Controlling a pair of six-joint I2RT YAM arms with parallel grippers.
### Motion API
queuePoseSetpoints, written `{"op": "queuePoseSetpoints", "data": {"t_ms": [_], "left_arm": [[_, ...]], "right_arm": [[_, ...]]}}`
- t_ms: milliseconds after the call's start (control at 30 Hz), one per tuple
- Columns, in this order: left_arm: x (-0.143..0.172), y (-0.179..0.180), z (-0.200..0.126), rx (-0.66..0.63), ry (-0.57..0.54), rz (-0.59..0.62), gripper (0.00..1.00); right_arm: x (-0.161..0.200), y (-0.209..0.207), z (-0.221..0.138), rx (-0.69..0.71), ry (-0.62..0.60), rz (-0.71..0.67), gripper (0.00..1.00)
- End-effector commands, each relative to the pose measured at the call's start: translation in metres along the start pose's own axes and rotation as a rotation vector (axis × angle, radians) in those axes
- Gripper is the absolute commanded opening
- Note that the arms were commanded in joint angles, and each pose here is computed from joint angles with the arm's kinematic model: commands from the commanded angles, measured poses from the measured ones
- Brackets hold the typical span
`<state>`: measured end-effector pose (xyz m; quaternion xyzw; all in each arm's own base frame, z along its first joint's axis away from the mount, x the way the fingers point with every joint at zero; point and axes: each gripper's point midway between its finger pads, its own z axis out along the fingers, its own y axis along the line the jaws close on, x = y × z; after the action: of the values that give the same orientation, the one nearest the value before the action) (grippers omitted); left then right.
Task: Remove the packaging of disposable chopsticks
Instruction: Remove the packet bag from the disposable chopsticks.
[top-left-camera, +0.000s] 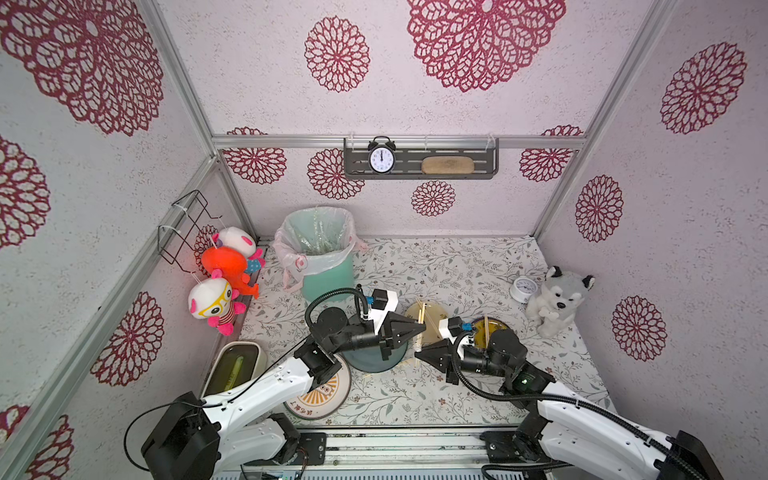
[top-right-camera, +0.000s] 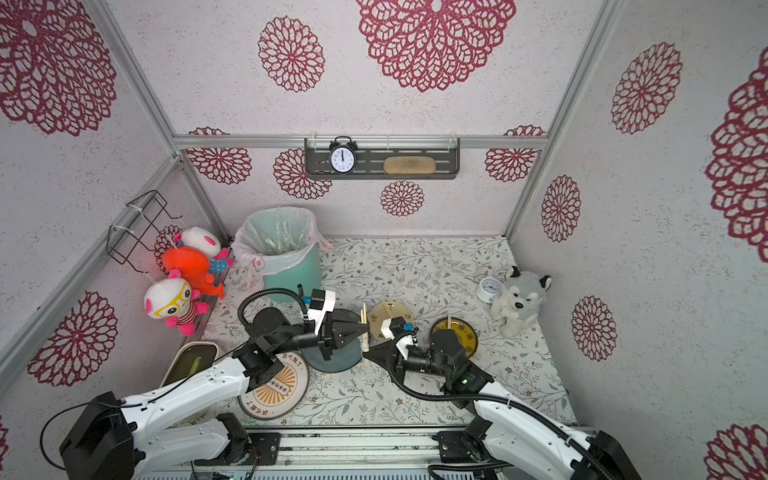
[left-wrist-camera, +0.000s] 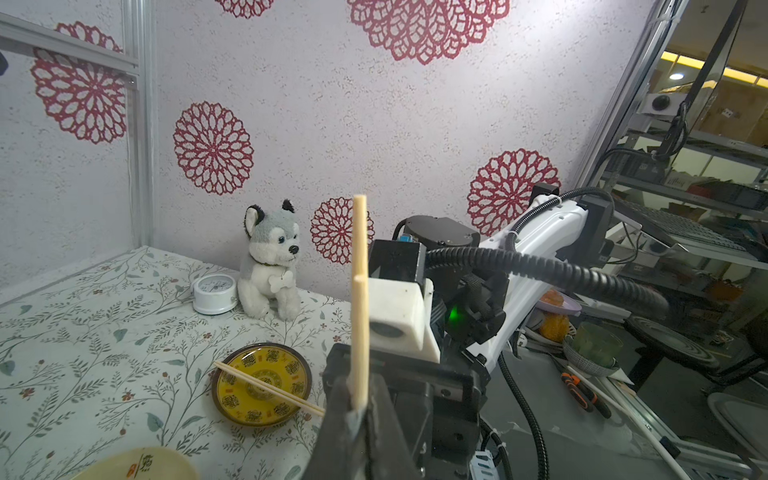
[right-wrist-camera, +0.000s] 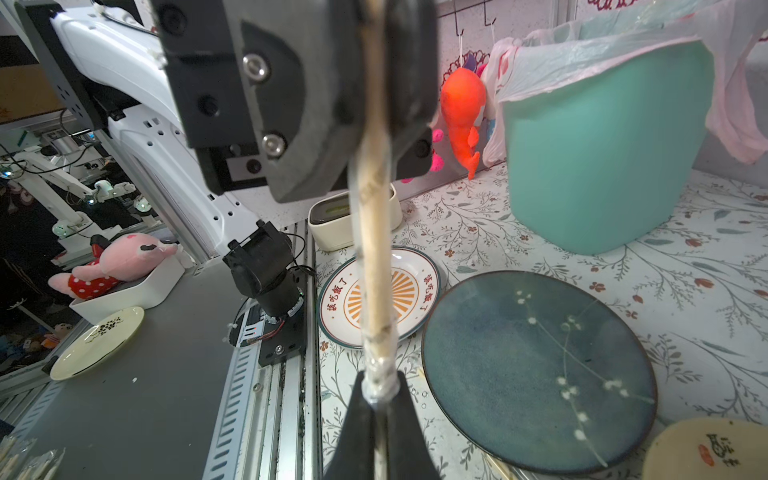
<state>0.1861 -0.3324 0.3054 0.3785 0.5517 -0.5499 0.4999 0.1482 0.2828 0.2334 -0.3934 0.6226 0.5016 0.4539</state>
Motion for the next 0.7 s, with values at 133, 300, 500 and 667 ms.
{"op": "queuePoseSetpoints", "data": {"t_ms": [133, 300, 500, 667], "left_arm": [[0.076, 0.003, -0.005, -0.016, 0.178, -0.132, 0.09], [0.083, 0.004, -0.009, -0.031, 0.19, -0.137, 0.11], [0.096, 0.006, -0.007, -0.026, 0.21, -0.172, 0.11], [0.102, 0.006, -0.008, -0.027, 0.213, -0.181, 0.11]], "right_arm": [[-0.076, 0.021, -0.016, -0.013, -0.243, -0.176, 0.0], [-0.076, 0.021, -0.017, -0.01, -0.244, -0.175, 0.0], [-0.075, 0.02, -0.015, -0.011, -0.238, -0.175, 0.0], [-0.075, 0.019, -0.016, 0.001, -0.241, -0.176, 0.0]]}}
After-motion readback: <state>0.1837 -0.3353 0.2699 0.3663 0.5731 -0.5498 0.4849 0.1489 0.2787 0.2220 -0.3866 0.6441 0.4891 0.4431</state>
